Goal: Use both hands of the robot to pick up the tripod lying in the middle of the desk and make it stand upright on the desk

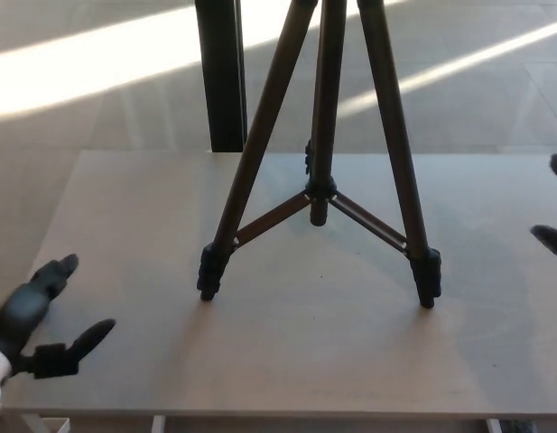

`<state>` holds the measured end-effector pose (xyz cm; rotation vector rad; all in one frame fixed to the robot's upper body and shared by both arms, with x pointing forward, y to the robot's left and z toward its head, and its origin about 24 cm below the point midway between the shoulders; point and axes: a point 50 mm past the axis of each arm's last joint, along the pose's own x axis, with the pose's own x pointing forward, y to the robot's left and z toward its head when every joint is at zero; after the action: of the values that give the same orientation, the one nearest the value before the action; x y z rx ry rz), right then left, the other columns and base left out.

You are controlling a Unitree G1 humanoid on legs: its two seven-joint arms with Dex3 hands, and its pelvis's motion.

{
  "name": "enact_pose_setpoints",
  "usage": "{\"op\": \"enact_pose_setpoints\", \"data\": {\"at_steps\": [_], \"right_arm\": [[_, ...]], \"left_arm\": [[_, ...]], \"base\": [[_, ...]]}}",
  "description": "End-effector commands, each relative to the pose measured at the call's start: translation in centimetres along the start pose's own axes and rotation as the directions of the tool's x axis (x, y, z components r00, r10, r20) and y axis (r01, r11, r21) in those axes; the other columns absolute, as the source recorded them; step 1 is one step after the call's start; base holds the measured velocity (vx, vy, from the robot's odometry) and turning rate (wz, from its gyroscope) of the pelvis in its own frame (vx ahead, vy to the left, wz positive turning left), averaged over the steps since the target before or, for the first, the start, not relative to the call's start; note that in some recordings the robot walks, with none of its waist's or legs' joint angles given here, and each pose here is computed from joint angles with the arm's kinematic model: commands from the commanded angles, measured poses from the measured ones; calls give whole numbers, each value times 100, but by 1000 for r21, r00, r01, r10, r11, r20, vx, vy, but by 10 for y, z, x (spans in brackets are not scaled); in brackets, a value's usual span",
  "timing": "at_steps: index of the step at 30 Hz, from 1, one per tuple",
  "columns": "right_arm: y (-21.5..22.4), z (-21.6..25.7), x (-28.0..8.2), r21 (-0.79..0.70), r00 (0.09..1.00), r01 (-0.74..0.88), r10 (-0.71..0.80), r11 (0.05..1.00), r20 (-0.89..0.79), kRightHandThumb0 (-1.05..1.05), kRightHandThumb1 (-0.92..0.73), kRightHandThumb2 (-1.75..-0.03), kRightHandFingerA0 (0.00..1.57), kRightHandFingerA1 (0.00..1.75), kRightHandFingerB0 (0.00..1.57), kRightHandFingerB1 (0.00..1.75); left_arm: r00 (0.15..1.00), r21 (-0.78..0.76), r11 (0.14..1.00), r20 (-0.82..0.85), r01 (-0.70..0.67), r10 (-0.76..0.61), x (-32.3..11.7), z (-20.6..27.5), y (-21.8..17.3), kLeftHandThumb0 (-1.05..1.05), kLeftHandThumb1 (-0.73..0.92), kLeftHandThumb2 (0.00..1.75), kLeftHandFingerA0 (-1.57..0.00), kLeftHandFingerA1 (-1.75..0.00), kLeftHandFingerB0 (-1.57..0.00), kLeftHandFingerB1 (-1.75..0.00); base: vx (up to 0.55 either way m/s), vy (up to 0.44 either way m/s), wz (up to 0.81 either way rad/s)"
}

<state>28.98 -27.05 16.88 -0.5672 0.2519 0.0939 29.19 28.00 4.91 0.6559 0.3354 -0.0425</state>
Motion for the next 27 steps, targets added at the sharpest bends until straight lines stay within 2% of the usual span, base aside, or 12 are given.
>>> {"op": "enact_pose_setpoints", "data": {"at_steps": [1, 6, 7, 9, 12, 15, 17, 18, 21, 22, 23, 27], "right_arm": [[-107, -62, -147, 122, 926, 374, -376, 920, -2, -105, -59, -97, 0, 20, 0, 4], [-131, -99, -206, 269, 678, 723, -728, 636, -100, -78, -57, -58, 0, 13, 10, 33], [-134, -110, -222, 310, 604, 780, -785, 544, -142, -75, -47, -85, 0, 19, 6, 37], [-136, -153, -264, 317, 360, 909, -894, 272, -267, -68, -66, -59, 0, 31, 17, 29], [-134, -202, -289, 294, 127, 956, -920, 14, -370, -79, -51, -88, 2, 43, 10, 42], [-123, -241, -298, 217, -63, 956, -856, -200, -513, -95, -59, -96, 0, 11, 14, 47], [-120, -247, -299, 222, -72, 950, -845, -220, -530, -95, -59, -96, 0, 11, 14, 47], [-117, -250, -298, 233, -70, 945, -835, -231, -546, -88, -67, -61, 0, 17, 15, 39], [-102, -265, -286, 208, -82, 941, -774, -269, -628, -94, -58, -94, 0, 22, 13, 43], [-100, -272, -280, 220, -75, 931, -743, -291, -665, -81, -66, -60, 16, 86, 20, 35], [-96, -277, -276, 225, -75, 924, -722, -310, -688, -80, -48, -89, 34, 78, 17, 47], [-59, -295, -251, 249, 91, 950, -594, -189, -799, -75, -54, -93, 0, 28, 0, 28]], "left_arm": [[950, -273, 929, 119, -248, 288, -110, -39, 101, -98, 58, 88, 0, -11, 0, 0], [882, -419, 803, 12, -424, 472, -157, -63, 119, -91, 56, 86, 0, -17, 0, 0], [858, -458, 756, -29, -467, 513, -170, -71, 122, -95, 60, 91, 0, -15, 0, 0], [779, -577, 579, -173, -576, 602, -207, -112, 126, -97, 56, 87, 0, -14, 0, 0], [696, -617, 417, -317, -667, 645, -235, -155, 121, -88, 51, 82, 0, -15, 0, 0], [550, -554, 215, -557, -804, 623, -258, -217, 104, -94, 63, 92, 0, -16, 0, 0], [518, -534, 174, -607, -827, 603, -264, -227, 99, -94, 63, 92, 0, -16, 0, 0], [492, -529, 118, -653, -840, 576, -270, -235, 90, -75, 72, 62, 0, 0, 0, 0], [375, -388, 50, -839, -920, 394, -291, -262, 40, -94, 61, 93, 0, -8, 0, 0], [364, -357, 87, -858, -930, 362, -297, -263, 33, -89, 58, 89, 0, -8, 0, 0], [354, -331, 126, -871, -935, 340, -300, -262, 29, -58, 69, 81, 0, -4, 0, 0], [361, -297, 292, -911, -909, 198, -312, -250, 7, -58, 84, 65, 0, -43, -2, -32]], "base": [[0, 0, 0], [0, 0, 0], [0, 0, 0], [0, 0, 0], [0, 0, 0], [0, 0, 0], [0, 0, 0], [0, 0, 0], [0, 0, 0], [0, 0, 0], [0, 0, 0], [0, 0, 0]]}}
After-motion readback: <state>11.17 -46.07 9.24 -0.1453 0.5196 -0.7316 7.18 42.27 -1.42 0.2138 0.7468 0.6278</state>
